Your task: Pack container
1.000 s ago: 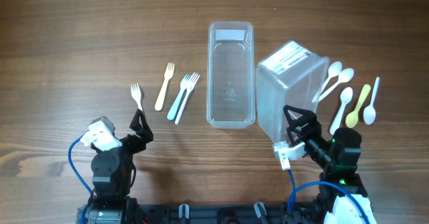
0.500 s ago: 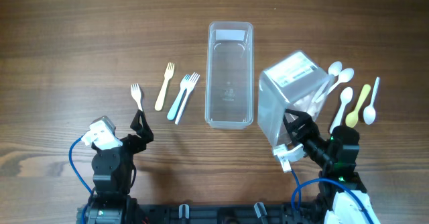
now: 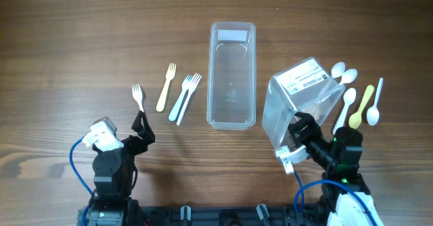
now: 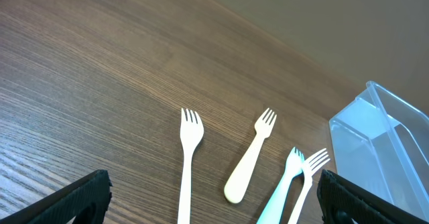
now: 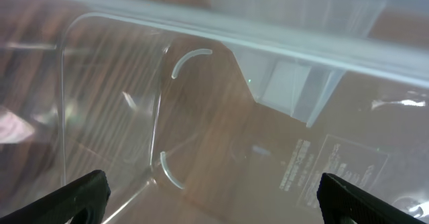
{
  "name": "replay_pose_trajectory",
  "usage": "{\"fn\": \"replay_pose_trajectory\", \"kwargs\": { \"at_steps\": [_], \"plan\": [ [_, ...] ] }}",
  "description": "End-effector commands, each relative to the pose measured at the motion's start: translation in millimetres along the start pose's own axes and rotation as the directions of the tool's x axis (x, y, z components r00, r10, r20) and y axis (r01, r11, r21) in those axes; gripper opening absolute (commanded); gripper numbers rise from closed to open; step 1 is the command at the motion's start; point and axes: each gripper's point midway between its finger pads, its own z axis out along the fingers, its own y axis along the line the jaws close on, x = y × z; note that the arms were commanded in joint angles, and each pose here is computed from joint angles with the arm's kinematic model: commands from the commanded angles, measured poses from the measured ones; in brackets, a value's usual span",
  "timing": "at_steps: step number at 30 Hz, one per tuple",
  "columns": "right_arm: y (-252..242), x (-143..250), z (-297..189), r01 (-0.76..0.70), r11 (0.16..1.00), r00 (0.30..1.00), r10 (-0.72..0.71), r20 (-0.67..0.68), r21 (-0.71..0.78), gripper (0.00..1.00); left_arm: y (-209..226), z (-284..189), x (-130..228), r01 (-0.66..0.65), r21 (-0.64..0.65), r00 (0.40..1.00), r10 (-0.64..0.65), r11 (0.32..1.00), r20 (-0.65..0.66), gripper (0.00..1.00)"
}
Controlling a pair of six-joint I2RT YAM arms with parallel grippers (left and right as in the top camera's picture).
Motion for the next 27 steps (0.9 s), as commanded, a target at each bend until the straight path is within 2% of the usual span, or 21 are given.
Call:
{"fn": "replay_pose_trajectory", "kwargs": {
  "at_steps": [1, 8, 12, 13, 16, 18, 20, 22, 27],
  "plan": [
    [4, -4, 0, 0.034, 0.999, 0.999, -0.034, 0.017, -0.008, 0.99, 0, 1, 3, 0.007, 0.006, 1.000, -0.007, 1.000, -0.009, 1.00],
    [9, 2, 0, 0.031, 0.999, 0.999, -0.032, -0.022, -0.037, 1.00, 0, 1, 3, 0.007, 0.006, 1.000, -0.007, 1.000, -0.009, 1.00],
    [4, -8, 0, 0.025, 1.000, 0.999, -0.025, 0.035, -0.004, 1.00, 0, 1, 3, 0.007, 0.006, 1.000, -0.007, 1.000, -0.009, 1.00],
    [3, -8, 0, 0.000, 1.000, 0.999, 0.001, 0.036, -0.001, 1.00, 0, 1, 3, 0.007, 0.006, 1.000, -0.007, 1.000, -0.009, 1.00],
    [-21, 5, -1, -0.308, 0.947, 0.951, 0.308, 0.015, 0.091, 1.00, 0, 1, 3, 0.007, 0.006, 1.000, -0.007, 1.000, -0.009, 1.00],
    [-38, 17, -3, -0.494, 0.853, 0.867, 0.498, 0.019, 0.166, 1.00, 0, 1, 3, 0.007, 0.006, 1.000, -0.007, 1.000, -0.009, 1.00],
    [-55, 25, -7, -0.601, 0.764, 0.793, 0.607, 0.057, 0.235, 1.00, 0, 1, 3, 0.007, 0.006, 1.000, -0.007, 1.000, -0.009, 1.00],
    [-70, 30, -12, -0.653, 0.702, 0.748, 0.656, 0.099, 0.285, 1.00, 0, 1, 3, 0.007, 0.006, 1.000, -0.007, 1.000, -0.009, 1.00],
    [-99, 25, -22, -0.624, 0.697, 0.778, 0.598, 0.195, 0.354, 1.00, 0, 1, 3, 0.007, 0.006, 1.000, -0.007, 1.000, -0.009, 1.00]
  ]
}}
